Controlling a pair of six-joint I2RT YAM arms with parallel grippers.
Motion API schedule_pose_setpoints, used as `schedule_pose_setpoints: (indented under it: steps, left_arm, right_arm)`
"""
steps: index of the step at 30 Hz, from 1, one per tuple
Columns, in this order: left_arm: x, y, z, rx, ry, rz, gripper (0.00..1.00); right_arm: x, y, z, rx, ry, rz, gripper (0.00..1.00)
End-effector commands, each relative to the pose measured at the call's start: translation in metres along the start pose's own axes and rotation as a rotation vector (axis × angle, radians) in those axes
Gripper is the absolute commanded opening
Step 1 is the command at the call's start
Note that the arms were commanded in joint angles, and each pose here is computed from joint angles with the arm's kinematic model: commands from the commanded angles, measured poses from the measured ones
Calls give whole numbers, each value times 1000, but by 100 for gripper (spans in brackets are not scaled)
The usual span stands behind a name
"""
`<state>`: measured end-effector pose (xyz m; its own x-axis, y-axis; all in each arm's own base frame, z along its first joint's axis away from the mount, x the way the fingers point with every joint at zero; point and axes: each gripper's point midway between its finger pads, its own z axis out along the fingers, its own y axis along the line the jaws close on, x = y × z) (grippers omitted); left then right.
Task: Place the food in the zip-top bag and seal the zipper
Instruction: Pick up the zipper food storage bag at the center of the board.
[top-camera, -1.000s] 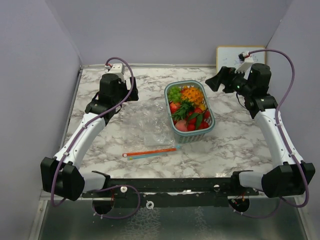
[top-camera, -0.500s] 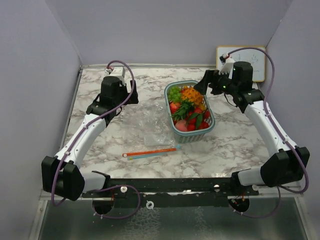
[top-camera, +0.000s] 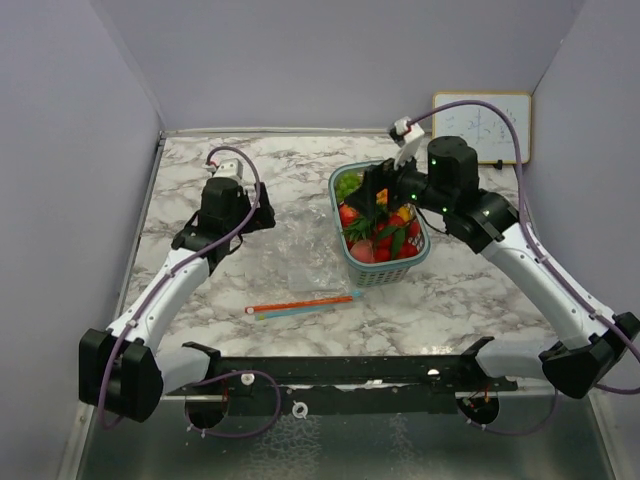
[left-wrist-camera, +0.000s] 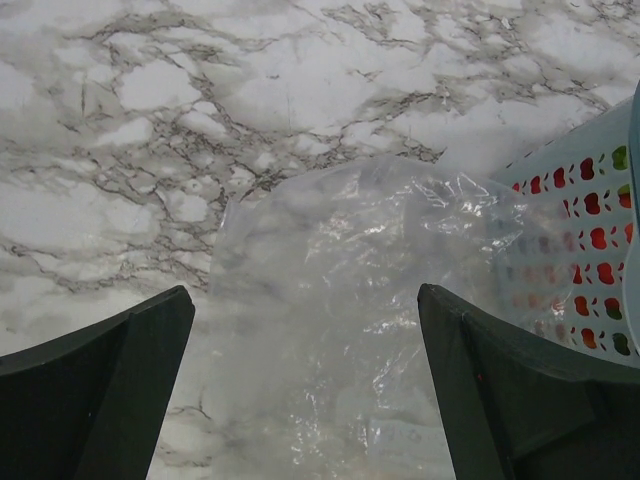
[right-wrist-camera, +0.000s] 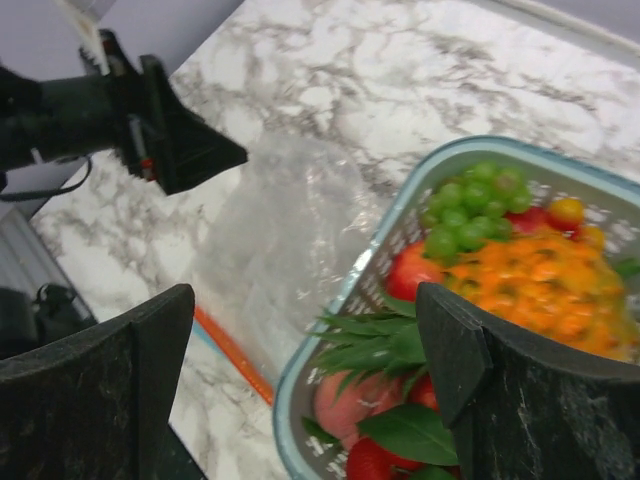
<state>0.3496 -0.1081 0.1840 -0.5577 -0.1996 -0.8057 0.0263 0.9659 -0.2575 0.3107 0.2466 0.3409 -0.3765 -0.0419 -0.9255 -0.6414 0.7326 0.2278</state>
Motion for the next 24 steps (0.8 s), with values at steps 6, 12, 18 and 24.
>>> schedule_pose_setpoints:
  steps: [6, 12, 18, 24]
  left_arm:
    - [44, 19, -9, -35, -20, -176, 98]
    - [78, 47, 5, -138, -53, -259, 98]
    - [103, 46, 31, -111, -19, -264, 97]
    - [113, 28, 39, 5, 2, -268, 77]
  right_arm:
    - [36, 22, 9, -49, 79, -32, 93]
    - [42, 27, 10, -84, 83, -29, 92]
    - [41, 30, 8, -90, 88, -40, 91]
    - [38, 31, 3, -91, 79, -48, 89]
